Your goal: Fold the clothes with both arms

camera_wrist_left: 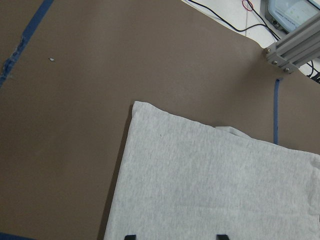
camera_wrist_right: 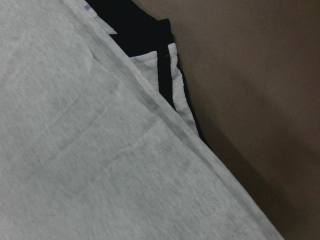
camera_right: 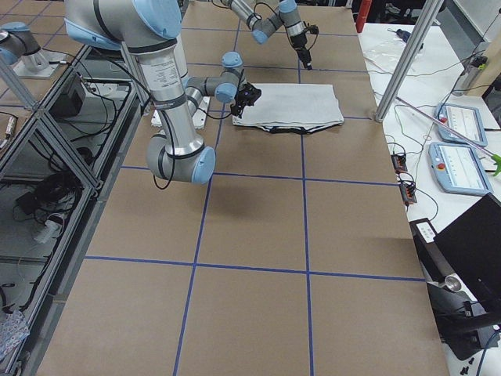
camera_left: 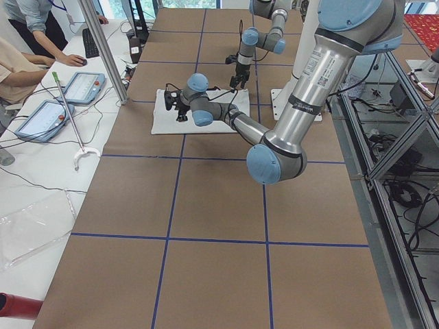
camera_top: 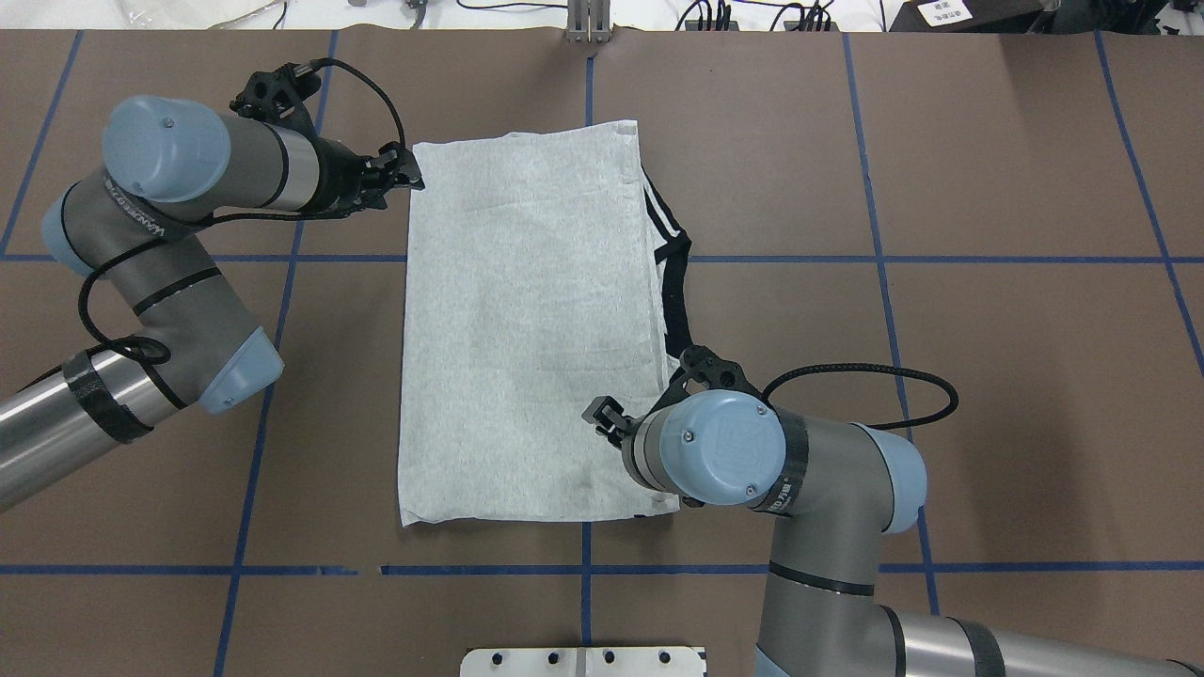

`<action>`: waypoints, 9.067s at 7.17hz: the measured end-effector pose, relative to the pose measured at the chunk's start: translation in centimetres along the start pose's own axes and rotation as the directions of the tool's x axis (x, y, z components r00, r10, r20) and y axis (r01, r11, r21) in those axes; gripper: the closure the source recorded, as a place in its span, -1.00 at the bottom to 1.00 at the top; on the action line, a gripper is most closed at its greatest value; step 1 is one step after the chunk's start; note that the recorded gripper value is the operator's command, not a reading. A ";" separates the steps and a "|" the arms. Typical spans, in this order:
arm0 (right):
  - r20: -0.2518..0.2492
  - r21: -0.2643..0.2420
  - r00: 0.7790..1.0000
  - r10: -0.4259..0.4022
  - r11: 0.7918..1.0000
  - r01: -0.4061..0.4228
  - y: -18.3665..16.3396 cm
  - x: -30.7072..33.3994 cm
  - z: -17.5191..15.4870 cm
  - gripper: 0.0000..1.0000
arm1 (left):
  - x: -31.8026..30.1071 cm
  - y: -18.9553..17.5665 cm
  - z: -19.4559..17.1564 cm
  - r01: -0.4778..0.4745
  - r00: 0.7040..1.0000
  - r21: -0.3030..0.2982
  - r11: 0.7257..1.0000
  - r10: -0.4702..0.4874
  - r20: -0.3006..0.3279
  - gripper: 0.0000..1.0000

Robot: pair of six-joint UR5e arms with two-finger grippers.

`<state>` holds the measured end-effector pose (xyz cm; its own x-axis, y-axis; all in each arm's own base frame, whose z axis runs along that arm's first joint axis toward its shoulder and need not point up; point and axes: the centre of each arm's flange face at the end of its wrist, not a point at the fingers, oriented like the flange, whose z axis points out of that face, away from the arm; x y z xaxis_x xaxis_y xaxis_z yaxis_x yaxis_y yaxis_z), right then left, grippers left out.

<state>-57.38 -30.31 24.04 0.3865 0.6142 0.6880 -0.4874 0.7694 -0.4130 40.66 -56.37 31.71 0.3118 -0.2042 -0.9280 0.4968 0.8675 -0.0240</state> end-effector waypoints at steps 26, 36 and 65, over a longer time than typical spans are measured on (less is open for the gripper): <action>0.014 -0.011 0.999 0.044 0.999 -0.043 -0.4 0.3 -1.6 1.00 | -1.1 2.6 -2.4 0.064 0.998 -0.025 0.998 -0.065 -0.023 -0.54; 0.007 -0.024 0.999 0.045 0.999 -0.045 0.1 2.6 -2.3 1.00 | -2.7 29.0 -6.0 0.406 0.895 -0.207 0.890 -0.342 0.285 -1.00; 0.126 0.058 0.942 0.311 0.946 -0.320 -22.8 -19.1 -0.9 1.00 | 3.1 5.1 -2.9 0.242 0.970 -0.010 0.970 -0.242 -0.013 1.00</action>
<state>-52.95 -59.38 19.79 0.1134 0.7958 0.5949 -0.6302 0.5205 -0.5761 41.79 -51.31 27.61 0.1713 -0.4023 -0.8993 0.5493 0.7968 -0.2518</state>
